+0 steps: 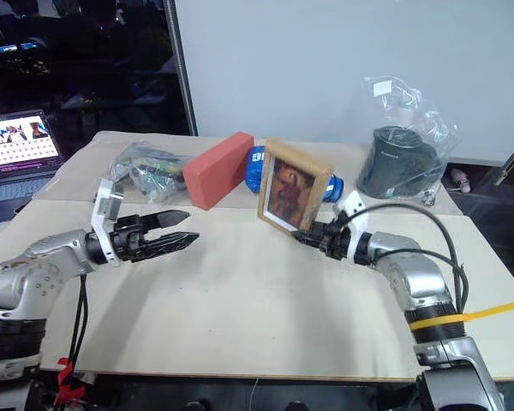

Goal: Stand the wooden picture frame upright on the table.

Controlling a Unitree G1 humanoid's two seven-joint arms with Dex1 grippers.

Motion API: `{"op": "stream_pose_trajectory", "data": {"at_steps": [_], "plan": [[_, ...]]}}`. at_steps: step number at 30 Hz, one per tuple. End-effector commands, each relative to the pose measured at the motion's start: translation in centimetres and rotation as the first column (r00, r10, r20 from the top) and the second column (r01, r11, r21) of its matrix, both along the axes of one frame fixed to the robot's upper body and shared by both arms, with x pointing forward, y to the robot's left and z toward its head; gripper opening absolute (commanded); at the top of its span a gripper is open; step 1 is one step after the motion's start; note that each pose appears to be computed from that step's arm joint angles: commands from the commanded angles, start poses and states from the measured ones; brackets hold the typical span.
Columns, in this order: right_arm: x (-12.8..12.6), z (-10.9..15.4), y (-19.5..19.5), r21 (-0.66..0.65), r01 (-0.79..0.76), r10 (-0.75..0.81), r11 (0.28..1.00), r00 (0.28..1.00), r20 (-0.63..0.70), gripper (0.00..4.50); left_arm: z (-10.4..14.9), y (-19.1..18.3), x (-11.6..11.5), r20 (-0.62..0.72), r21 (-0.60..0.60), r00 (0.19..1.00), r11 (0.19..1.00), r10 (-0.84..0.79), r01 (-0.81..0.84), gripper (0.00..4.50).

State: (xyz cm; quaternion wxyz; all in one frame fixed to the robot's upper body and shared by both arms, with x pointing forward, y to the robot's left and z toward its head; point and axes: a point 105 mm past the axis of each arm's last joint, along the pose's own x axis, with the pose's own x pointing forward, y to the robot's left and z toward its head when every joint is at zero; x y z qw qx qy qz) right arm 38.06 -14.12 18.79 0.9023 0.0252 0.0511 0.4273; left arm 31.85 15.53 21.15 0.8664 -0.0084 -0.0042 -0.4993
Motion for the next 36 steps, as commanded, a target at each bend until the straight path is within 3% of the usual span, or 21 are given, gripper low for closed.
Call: {"op": "stream_pose_trajectory", "data": {"at_steps": [1,11,15,20,28,30,32,36], "plan": [[0.9,0.3,-0.1,0.085,0.048,-0.037,0.995,0.991,-0.129,1.20,0.0,-1.4,0.0,0.121,0.075,0.991,0.995,0.058,-0.067,4.50],[-0.4,-5.6,1.1,0.048,-0.007,0.022,0.999,0.942,-0.335,1.20,-0.5,-1.0,0.5,0.151,0.078,0.981,0.988,0.119,-0.132,4.50],[-2.8,-7.0,2.3,0.118,-0.115,0.154,0.986,0.901,-0.405,1.20,-1.9,-0.4,0.6,0.099,0.103,0.984,0.982,0.145,-0.155,4.50],[-4.4,-8.6,3.1,0.105,-0.155,0.186,0.982,0.883,-0.431,1.20,-2.7,-0.3,0.5,0.087,0.127,0.985,0.979,0.148,-0.158,4.50],[-4.6,-9.3,3.1,0.039,-0.163,0.165,0.986,0.901,-0.401,1.20,-3.1,-0.4,0.8,0.075,0.132,0.985,0.978,0.153,-0.162,4.50],[-4.4,-9.0,3.0,0.046,-0.151,0.157,0.987,0.908,-0.389,2.20,-3.4,-0.3,0.9,0.070,0.153,0.985,0.975,0.155,-0.164,4.50],[-4.7,-8.4,2.8,0.081,-0.170,0.189,0.982,0.906,-0.379,2.70,-3.5,-0.1,0.7,0.082,0.154,0.986,0.976,0.146,-0.157,4.50],[-5.9,-7.3,1.2,0.145,-0.172,0.214,0.974,0.912,-0.350,4.11,-3.4,1.3,0.5,0.091,0.146,0.984,0.976,0.150,-0.162,4.50]]}}
